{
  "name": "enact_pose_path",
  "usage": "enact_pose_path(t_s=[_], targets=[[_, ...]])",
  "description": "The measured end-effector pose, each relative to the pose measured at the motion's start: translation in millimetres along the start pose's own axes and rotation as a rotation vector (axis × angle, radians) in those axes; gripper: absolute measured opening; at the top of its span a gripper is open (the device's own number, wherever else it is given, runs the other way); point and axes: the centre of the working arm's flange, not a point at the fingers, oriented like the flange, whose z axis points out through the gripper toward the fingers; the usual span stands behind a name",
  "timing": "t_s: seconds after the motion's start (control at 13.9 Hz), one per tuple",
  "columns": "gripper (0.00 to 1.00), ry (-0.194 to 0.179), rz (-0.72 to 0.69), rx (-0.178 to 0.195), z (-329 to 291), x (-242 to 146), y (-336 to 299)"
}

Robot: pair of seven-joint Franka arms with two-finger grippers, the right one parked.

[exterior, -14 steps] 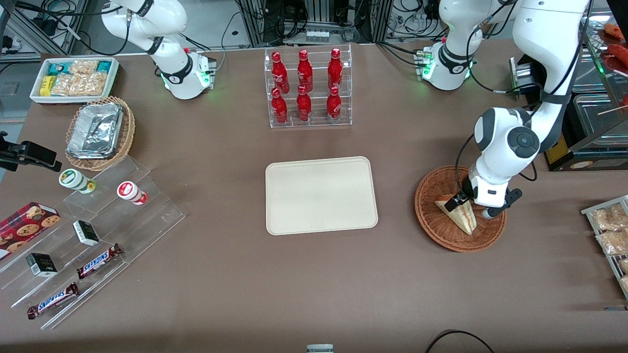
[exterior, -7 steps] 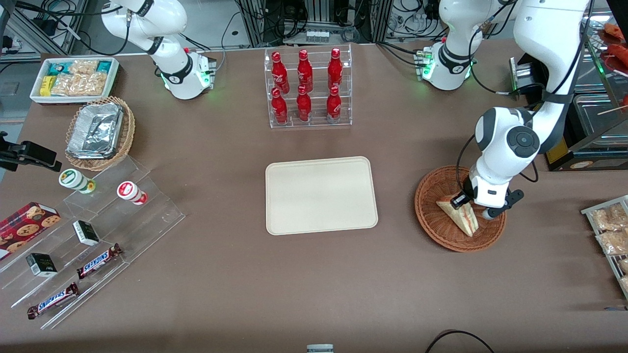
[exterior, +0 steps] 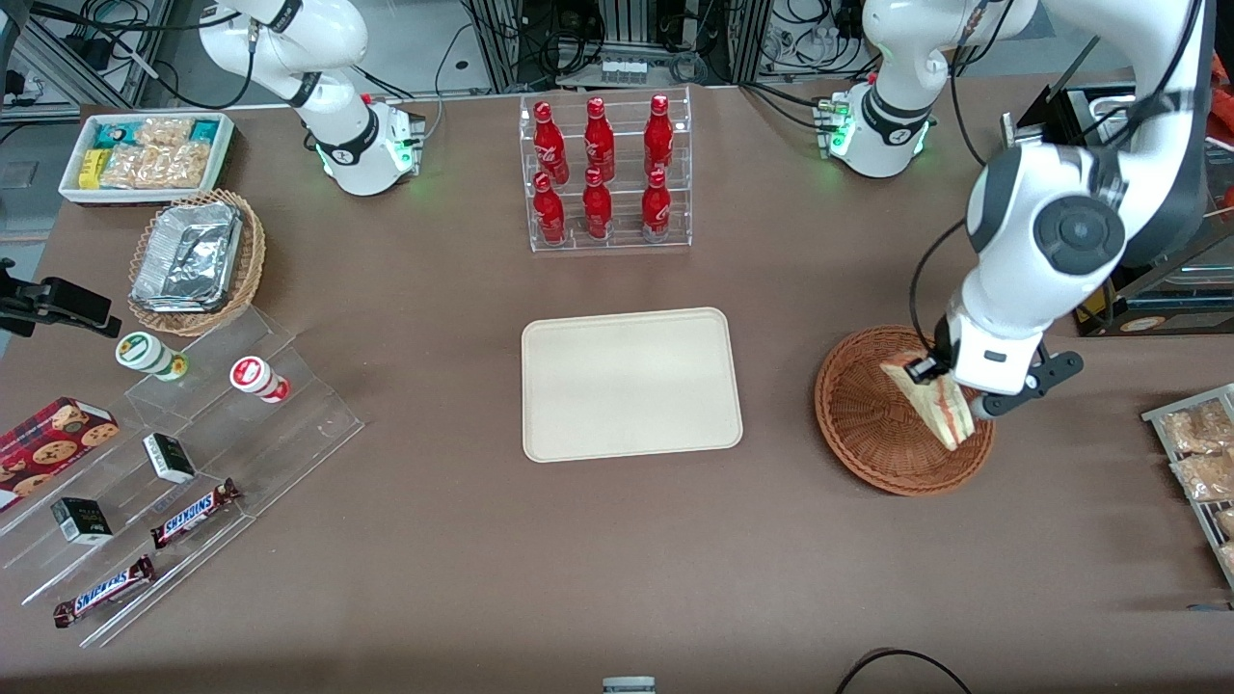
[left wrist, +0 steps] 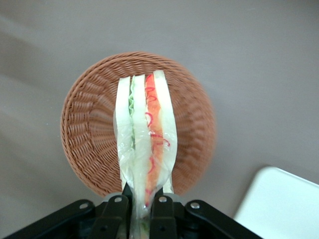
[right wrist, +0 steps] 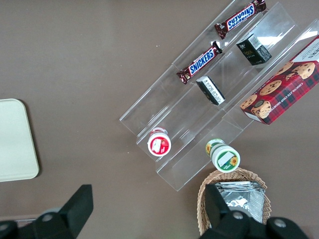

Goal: Place sandwich from basket to tray
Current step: 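Carry the held sandwich with the left gripper over the cream tray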

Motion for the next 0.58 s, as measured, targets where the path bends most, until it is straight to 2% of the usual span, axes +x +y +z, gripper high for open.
enact_pose_path(t_s=[0.22, 0.58], targets=[[0.15, 0.019, 0.097, -0.047, -37, -29, 55], [0.15, -0.018, 0.285, -0.1, -34, -95, 151]])
